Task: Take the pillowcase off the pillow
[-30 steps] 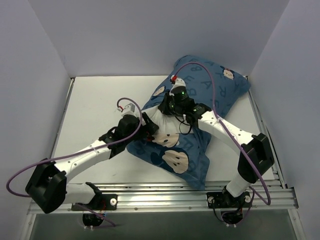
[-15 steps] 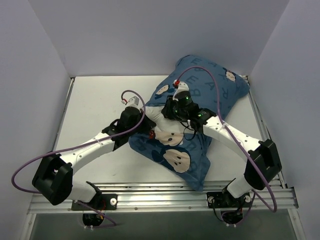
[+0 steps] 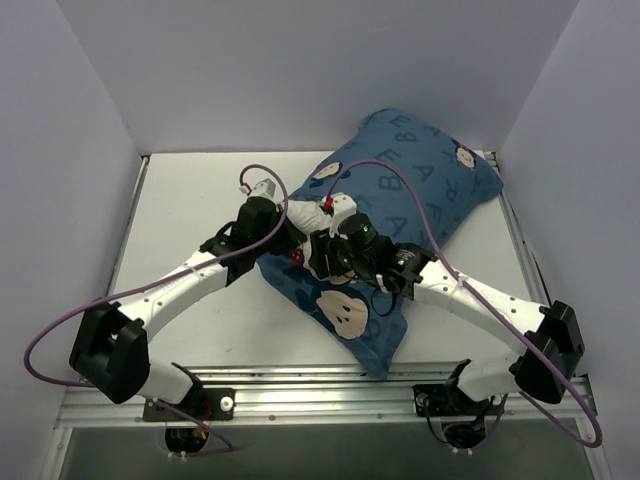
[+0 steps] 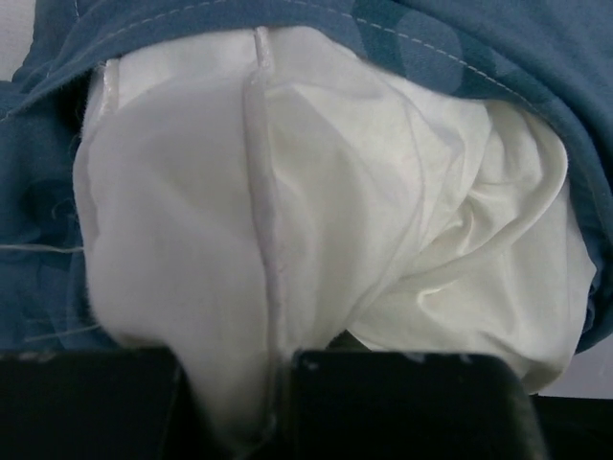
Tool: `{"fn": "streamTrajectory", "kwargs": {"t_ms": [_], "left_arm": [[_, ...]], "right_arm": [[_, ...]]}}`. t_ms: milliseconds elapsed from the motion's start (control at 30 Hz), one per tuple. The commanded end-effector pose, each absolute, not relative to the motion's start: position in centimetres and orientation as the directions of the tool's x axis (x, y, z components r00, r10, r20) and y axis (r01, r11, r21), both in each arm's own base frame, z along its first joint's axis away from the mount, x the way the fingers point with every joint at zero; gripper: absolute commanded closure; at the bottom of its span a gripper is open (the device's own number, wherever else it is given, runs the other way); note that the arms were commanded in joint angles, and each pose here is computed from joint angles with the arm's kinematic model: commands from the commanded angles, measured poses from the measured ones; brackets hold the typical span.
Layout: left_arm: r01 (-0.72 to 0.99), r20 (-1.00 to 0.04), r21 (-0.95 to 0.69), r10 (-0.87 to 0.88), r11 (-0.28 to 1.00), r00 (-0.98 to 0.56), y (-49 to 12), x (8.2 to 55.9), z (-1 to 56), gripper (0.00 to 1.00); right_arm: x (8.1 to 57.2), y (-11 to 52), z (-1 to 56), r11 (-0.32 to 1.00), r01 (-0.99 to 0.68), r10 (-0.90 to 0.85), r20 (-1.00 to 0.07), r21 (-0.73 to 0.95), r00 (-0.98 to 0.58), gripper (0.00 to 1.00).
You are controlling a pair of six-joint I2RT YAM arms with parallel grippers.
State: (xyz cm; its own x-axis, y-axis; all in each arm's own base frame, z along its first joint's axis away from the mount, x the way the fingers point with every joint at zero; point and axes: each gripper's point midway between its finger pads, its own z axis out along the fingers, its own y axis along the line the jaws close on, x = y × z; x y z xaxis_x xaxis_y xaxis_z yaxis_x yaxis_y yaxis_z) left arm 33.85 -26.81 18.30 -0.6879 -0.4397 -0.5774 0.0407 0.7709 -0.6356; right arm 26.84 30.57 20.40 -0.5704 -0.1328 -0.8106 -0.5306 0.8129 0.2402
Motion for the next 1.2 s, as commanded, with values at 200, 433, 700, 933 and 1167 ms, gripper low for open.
{"fn": "streamTrajectory", "kwargs": {"t_ms": [200, 433, 700, 933, 1167], "left_arm": [[0.174, -0.656, -0.699, -0.527, 0.693, -0.54, -27.5, 37.6, 27.6, 0.98], [0.103, -0.671, -0.694, -0.589, 0.713, -0.45, -25.4, 40.7, 29.8, 0.98], [0.106, -0.636, -0.753, -0.678, 0.649, -0.368, -24.3, 43.7, 36.1, 0.98], [0.158, -0.597, -0.802, -0.757, 0.577, -0.264, -20.2, 45.0, 44.5, 0.98], [0.045, -0.59, -0.787, -0.729, 0.615, -0.348, -17.0, 46.2, 39.7, 0.98]], "right_arm": [[24.5, 29.7, 14.3, 0.829, -0.553, -0.313, -0.751, 0.083, -0.581, 0.71], [16.4, 34.2, 13.7, 0.651, -0.751, -0.456, -0.733, 0.113, -0.505, 1.0], [12.9, 32.2, 7.0, 0.665, -0.739, -0.543, -0.609, 0.11, -0.579, 1.0], [10.6, 29.1, 0.5, 0.72, -0.685, -0.589, -0.427, 0.109, -0.687, 1.0], [9.4, 27.5, -0.9, 0.762, -0.62, -0.537, -0.352, 0.187, -0.766, 1.0]]}}
